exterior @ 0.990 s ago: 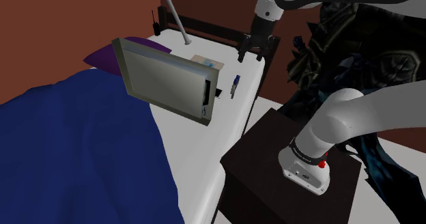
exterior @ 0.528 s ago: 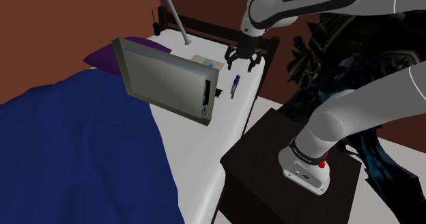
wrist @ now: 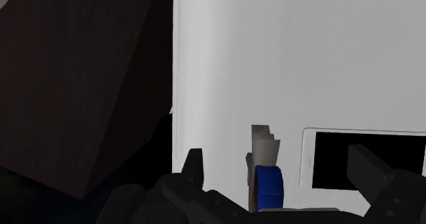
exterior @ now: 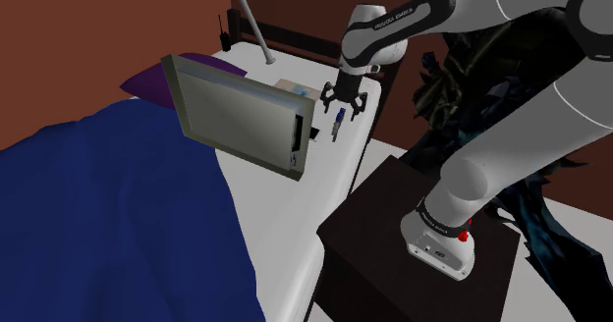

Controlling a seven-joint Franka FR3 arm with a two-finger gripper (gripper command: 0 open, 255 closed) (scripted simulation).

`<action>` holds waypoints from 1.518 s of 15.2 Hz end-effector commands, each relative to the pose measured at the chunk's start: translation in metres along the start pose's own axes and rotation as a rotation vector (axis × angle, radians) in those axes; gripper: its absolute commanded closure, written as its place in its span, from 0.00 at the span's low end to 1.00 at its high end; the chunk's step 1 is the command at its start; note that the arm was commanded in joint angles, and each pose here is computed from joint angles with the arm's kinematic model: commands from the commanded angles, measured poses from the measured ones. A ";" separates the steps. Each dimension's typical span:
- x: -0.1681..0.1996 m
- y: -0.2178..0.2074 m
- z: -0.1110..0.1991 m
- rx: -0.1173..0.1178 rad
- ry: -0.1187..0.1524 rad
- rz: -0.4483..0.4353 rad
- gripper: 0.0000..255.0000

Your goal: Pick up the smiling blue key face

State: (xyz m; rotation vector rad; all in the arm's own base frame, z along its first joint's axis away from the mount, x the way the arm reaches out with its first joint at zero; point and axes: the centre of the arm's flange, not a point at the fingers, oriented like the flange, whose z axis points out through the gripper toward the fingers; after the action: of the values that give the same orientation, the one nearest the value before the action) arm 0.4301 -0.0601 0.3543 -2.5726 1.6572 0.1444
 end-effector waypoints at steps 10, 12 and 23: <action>0.016 -0.001 0.052 -0.002 -0.007 0.067 0.00; 0.015 -0.001 0.052 -0.002 -0.007 0.067 1.00; 0.014 -0.001 0.037 -0.002 -0.007 0.067 1.00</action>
State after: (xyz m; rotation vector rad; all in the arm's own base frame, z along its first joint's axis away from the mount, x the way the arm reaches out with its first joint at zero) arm 0.4347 -0.0680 0.3116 -2.5170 1.7419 0.1583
